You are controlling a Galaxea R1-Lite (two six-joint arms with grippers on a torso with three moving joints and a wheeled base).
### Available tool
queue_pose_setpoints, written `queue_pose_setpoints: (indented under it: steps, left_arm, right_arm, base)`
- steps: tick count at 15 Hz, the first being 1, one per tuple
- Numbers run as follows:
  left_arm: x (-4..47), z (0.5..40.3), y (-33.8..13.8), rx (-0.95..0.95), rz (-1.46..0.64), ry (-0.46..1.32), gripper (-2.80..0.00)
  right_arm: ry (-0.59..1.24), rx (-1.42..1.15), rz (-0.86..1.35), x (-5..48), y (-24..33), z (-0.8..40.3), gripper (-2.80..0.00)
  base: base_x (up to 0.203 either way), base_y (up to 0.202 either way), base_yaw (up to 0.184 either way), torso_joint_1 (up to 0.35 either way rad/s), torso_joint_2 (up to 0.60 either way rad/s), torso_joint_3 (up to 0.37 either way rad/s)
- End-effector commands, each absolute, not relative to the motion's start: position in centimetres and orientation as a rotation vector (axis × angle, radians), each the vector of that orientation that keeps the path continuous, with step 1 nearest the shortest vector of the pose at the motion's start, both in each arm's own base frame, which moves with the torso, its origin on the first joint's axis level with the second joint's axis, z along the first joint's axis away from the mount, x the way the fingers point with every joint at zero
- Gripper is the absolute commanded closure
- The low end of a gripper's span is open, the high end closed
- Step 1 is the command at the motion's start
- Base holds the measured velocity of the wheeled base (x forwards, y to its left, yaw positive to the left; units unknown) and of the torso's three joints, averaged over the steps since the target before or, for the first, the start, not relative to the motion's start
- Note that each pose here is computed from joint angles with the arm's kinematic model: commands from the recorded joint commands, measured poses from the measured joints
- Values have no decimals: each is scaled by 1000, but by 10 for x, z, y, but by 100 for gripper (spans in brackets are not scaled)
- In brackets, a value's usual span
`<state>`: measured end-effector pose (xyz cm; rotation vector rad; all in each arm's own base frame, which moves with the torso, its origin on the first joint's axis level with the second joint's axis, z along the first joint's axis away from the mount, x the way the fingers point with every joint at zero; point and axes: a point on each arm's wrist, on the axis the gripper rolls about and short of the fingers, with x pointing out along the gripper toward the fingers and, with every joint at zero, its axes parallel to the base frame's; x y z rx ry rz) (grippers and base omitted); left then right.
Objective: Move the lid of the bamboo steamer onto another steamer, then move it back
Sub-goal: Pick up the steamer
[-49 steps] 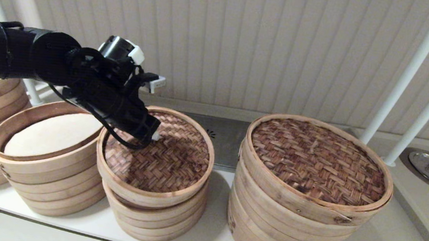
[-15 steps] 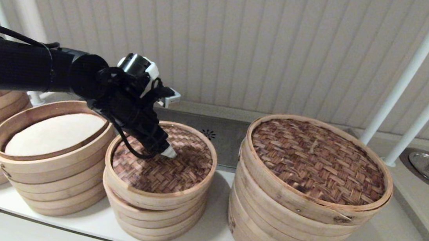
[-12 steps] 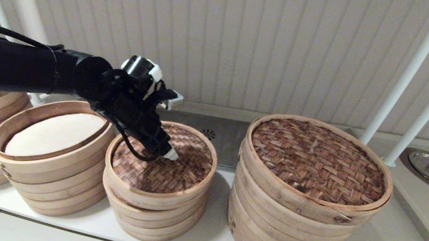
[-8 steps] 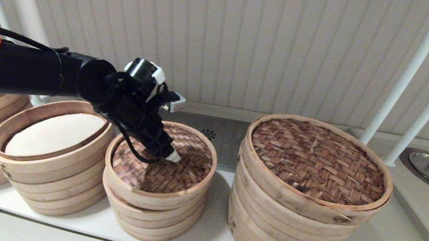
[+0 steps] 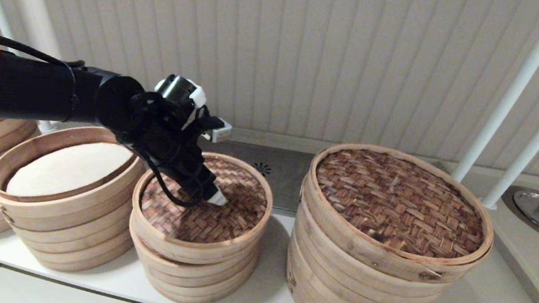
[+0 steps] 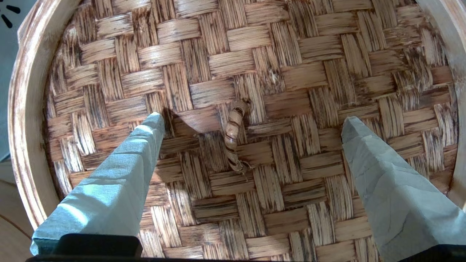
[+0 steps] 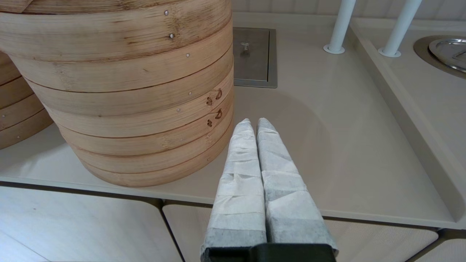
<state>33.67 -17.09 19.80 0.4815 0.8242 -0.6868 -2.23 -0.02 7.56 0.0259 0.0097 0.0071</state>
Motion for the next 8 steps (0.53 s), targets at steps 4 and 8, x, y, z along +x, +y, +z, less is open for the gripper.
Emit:
queue_pose_setpoints:
  steps: [4, 8]
  left_arm:
    - [336, 199, -169, 482, -686, 822, 0]
    - [336, 199, -169, 479, -684, 814, 0]
  right_arm:
    - [11, 26, 8, -22, 0, 76, 0]
    - [12, 26, 8, -22, 0, 75, 0]
  base:
    - [0, 0, 0, 0, 0, 0]
    - [0, 0, 0, 0, 0, 0]
